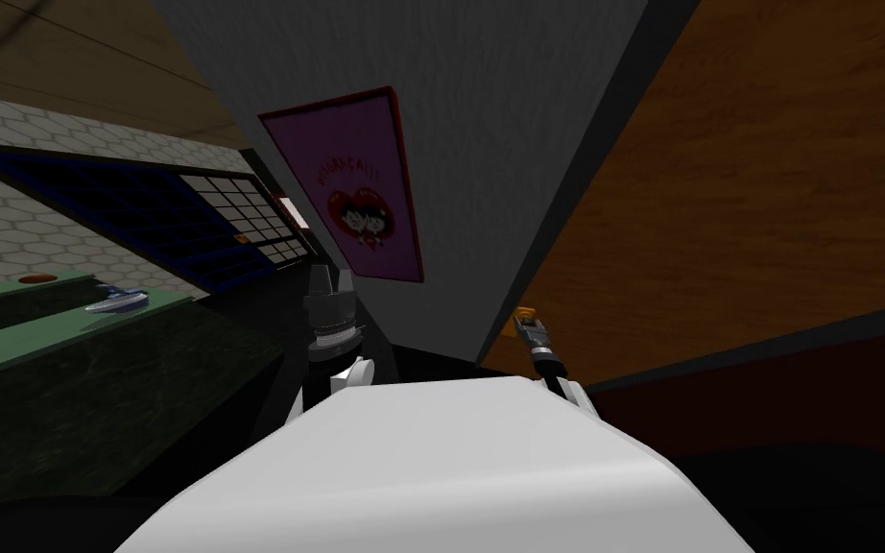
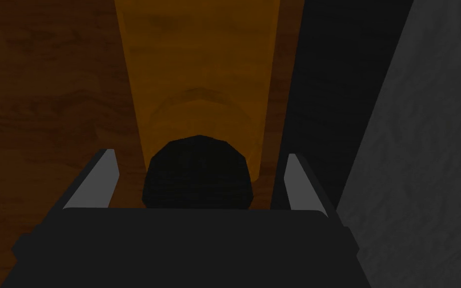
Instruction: Pull the door open
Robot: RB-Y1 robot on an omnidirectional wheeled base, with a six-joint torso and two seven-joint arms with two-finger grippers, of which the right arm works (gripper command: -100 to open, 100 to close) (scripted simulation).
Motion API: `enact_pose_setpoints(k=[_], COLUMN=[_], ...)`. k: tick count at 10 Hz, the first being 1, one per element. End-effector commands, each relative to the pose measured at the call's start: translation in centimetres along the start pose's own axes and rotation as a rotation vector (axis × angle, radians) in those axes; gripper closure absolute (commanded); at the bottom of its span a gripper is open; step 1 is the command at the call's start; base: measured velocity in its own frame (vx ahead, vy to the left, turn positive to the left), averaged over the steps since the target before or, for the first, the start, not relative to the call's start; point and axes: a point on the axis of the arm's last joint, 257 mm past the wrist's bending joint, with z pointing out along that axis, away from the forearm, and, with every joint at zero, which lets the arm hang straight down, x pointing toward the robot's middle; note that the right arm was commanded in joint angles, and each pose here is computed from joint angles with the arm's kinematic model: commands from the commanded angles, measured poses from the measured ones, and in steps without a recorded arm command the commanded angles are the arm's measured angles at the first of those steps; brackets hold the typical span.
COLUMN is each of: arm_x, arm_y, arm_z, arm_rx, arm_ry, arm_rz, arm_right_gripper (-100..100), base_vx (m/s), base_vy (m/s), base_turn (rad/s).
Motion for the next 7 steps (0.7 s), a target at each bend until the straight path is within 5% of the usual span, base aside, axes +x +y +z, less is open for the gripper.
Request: enact_pose_setpoints(k=[1,2,7], arm_x=[0.00,0.00,0.00], arm_y=[0.00,0.00,0.00], arm_z=[0.00,0.00,0.00], arm_rx=[0.000,0.000,0.000], arm_ry=[0.000,0.000,0.000], arm_rz=[0.000,0.000,0.000], arm_right_gripper=[-100,100,100], base_vx=[0.027,-0.001,-0.003], base_vy=[-0.030,0.003,0.005], base_turn=[0.049,-0.042,-0.002])
